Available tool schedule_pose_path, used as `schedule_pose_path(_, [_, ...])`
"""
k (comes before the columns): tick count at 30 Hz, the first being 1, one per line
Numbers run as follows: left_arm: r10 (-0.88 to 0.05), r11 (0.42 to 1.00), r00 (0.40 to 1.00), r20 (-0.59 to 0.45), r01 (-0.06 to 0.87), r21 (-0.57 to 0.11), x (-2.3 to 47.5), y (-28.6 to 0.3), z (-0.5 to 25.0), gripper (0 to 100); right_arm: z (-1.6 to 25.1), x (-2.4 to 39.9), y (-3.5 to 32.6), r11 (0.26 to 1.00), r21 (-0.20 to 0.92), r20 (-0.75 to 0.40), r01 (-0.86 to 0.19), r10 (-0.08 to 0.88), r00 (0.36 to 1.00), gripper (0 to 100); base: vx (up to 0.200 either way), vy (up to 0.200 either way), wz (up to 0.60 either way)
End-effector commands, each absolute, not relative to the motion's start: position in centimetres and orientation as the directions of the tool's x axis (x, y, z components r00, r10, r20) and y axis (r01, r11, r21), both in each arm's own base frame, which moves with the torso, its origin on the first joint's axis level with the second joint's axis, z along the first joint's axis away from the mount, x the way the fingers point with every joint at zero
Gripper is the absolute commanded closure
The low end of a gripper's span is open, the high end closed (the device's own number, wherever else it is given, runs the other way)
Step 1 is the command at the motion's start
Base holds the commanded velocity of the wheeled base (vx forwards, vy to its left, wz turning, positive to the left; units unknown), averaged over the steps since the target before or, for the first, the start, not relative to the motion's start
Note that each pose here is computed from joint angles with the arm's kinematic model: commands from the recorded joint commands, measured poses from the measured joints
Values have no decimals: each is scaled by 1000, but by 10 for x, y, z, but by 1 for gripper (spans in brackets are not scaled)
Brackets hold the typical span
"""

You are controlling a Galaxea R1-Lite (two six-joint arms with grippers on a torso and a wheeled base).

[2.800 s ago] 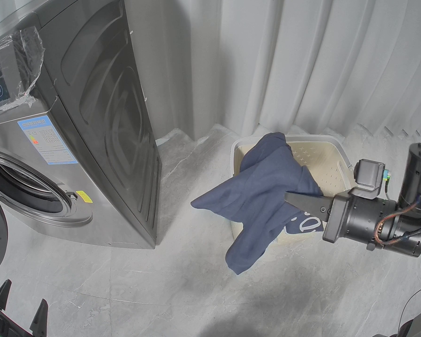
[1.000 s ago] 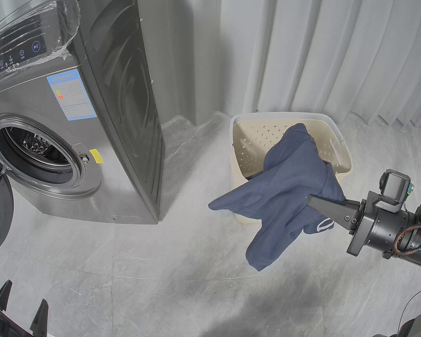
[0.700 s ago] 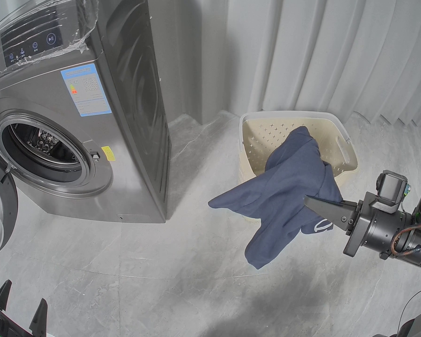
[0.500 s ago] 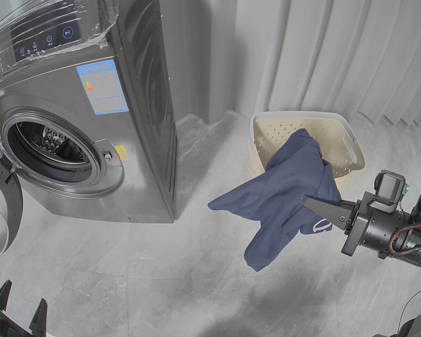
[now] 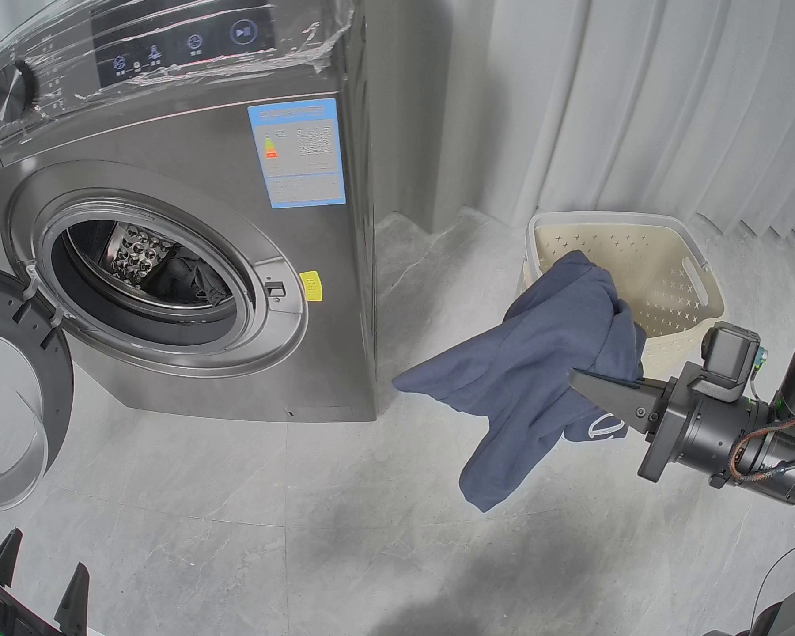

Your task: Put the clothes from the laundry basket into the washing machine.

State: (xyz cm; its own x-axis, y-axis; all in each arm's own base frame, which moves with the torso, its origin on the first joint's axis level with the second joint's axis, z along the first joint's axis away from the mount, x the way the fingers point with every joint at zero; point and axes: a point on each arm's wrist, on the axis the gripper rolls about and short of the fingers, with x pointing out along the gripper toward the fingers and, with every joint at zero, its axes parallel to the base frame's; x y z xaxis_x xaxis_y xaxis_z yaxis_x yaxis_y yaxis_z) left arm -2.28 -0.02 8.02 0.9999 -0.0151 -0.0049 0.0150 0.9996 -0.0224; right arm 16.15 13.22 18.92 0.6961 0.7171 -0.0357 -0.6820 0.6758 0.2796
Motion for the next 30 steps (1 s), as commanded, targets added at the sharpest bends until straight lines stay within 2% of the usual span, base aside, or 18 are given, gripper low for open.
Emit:
schedule_pose_path(1, [-15, 1000, 1000, -5, 15, -23, -23, 0, 76, 0, 188, 162, 132, 680, 264, -43, -683, 716, 697, 100, 0, 200, 0])
schedule_pose_path(14, [-15, 1000, 1000, -5, 15, -25, -23, 0, 76, 0, 186, 161, 132, 679, 259, -50, -686, 719, 693, 100, 0, 200, 0])
schedule_pose_path(19, [-15, 1000, 1000, -3, 15, -23, -23, 0, 76, 0, 186, 161, 132, 680, 259, -50, -685, 718, 694, 100, 0, 0, 0])
schedule_pose_path(30, [-15, 999, 1000, -3, 15, -29, -23, 0, 76, 0, 187, 162, 132, 679, 259, -43, -687, 718, 694, 100, -200, 0, 0])
